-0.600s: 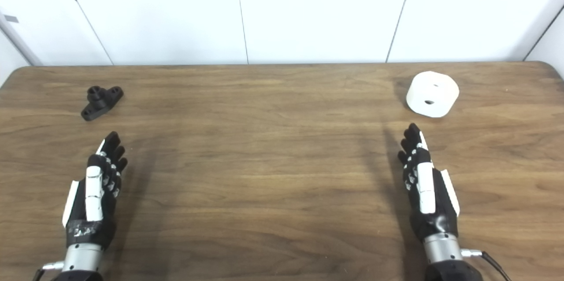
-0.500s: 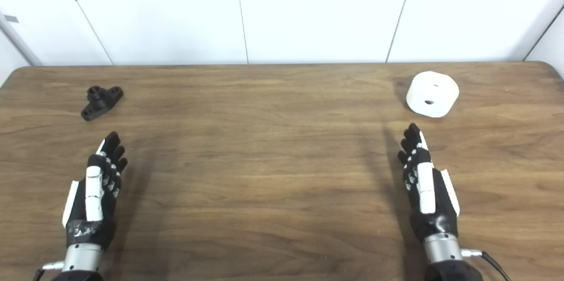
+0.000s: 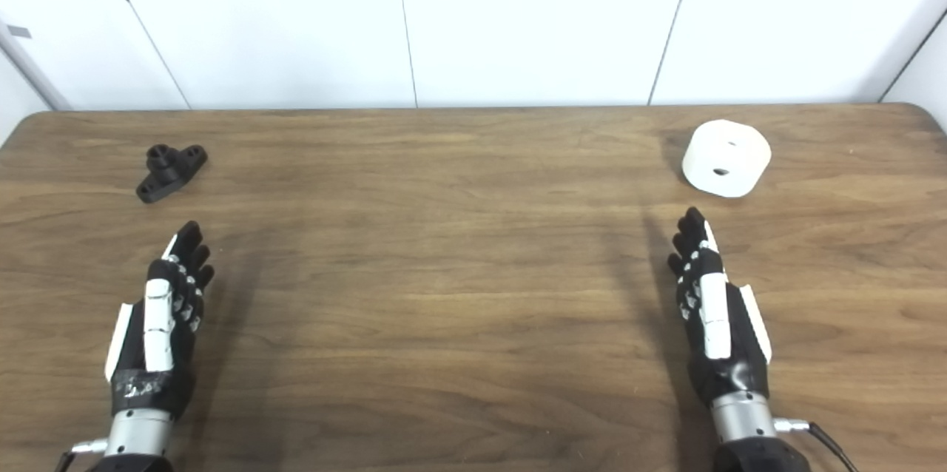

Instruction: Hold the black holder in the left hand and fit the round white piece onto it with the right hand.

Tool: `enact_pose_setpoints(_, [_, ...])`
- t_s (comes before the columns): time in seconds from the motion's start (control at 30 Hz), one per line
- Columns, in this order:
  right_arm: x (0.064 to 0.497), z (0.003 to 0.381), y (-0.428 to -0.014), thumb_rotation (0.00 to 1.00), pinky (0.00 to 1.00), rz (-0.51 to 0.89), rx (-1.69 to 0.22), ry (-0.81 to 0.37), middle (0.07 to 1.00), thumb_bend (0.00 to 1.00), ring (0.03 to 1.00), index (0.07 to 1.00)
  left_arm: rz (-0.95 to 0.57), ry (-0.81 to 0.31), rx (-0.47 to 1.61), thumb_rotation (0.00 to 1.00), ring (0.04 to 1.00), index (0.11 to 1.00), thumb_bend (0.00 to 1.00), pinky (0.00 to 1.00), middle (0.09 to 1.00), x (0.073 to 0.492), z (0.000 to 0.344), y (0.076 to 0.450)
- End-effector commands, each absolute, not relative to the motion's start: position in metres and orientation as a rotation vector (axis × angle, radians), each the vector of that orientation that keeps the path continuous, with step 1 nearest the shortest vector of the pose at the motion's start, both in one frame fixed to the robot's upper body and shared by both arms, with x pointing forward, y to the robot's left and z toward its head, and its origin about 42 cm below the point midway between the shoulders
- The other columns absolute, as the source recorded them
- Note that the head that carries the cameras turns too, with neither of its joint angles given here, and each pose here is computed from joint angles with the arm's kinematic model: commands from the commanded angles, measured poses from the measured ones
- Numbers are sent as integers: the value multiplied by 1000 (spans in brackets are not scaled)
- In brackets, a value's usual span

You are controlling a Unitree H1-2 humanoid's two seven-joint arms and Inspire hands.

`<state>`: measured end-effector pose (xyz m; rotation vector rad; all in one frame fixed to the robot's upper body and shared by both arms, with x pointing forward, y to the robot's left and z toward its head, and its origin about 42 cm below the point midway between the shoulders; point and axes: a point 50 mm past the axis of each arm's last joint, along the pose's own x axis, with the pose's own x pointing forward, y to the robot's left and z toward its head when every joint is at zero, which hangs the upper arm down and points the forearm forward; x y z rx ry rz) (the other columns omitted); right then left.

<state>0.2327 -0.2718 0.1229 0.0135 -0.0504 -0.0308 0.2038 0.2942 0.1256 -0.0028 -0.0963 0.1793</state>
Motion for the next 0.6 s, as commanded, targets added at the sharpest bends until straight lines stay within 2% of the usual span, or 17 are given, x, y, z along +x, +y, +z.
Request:
enact_pose_setpoints(0.0, [227, 126, -280, 1000, 1000, -23, -6, -87, 1000, 595, 1000, 1000, 188, -102, 15, 1000, 1000, 971, 434, 1000, 994, 188, 122, 292])
enact_pose_setpoints(0.23, [226, 119, -289, 1000, 1000, -20, -16, -76, 1000, 584, 1000, 1000, 186, -100, 33, 1000, 991, 958, 386, 1000, 984, 186, 114, 282])
enact_pose_setpoints(0.57, [227, 108, -294, 1000, 1000, -16, -5, -76, 1000, 645, 1000, 1000, 195, -111, 46, 1000, 982, 945, 391, 1000, 971, 186, 97, 269])
